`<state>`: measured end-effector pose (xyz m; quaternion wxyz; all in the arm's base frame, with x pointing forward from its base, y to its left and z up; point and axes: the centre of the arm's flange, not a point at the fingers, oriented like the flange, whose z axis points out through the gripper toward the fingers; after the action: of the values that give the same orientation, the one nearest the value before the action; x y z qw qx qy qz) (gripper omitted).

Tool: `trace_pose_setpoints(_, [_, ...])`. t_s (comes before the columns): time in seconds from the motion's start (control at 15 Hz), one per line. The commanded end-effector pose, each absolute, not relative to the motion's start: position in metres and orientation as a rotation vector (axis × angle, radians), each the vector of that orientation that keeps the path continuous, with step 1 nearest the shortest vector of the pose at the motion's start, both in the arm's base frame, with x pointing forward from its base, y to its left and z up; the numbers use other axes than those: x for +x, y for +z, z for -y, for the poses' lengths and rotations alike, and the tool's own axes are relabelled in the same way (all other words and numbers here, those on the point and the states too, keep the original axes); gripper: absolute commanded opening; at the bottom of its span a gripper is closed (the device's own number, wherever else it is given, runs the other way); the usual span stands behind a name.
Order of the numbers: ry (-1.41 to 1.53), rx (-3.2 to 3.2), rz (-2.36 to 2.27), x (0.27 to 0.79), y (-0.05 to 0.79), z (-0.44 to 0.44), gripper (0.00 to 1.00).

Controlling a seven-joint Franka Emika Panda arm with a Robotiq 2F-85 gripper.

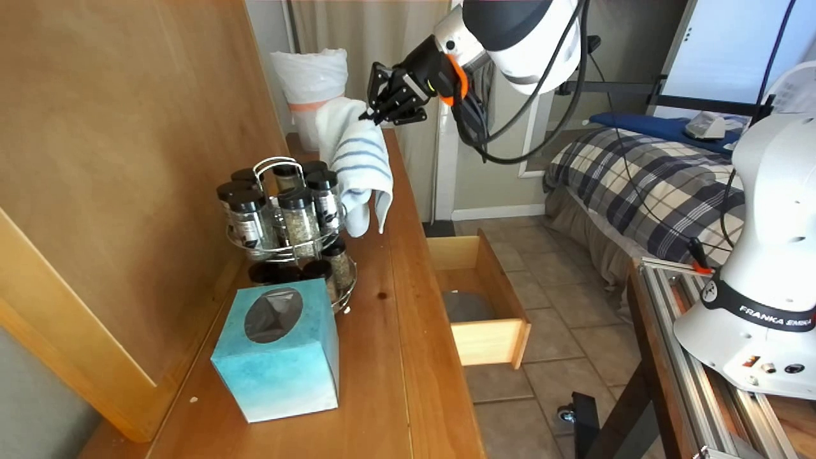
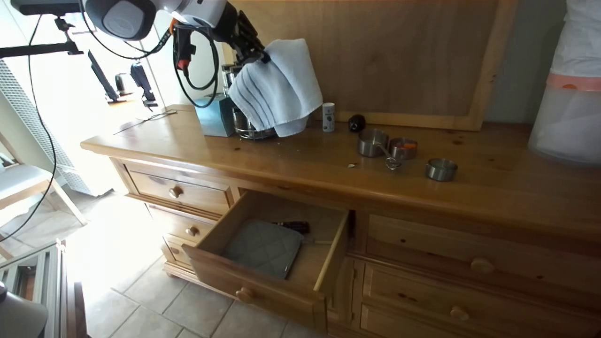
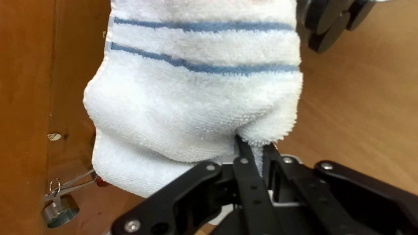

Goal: Move the towel closer to the spice rack

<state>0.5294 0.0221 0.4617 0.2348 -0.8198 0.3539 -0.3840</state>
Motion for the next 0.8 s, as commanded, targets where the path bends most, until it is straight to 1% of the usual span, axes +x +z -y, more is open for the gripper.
trace_pose_setpoints(0.0, [-1.09,-2.142,-1.007,0.545,0.418,0.036,0.03])
trace_pose_setpoints(0.47, [-1.009,-2.202,-1.054,0.543,0.381,0.086,0.03])
trace_pose_setpoints(0.73, [-0.93,-2.268,-1.004,0.558,0.345,0.09,0.03])
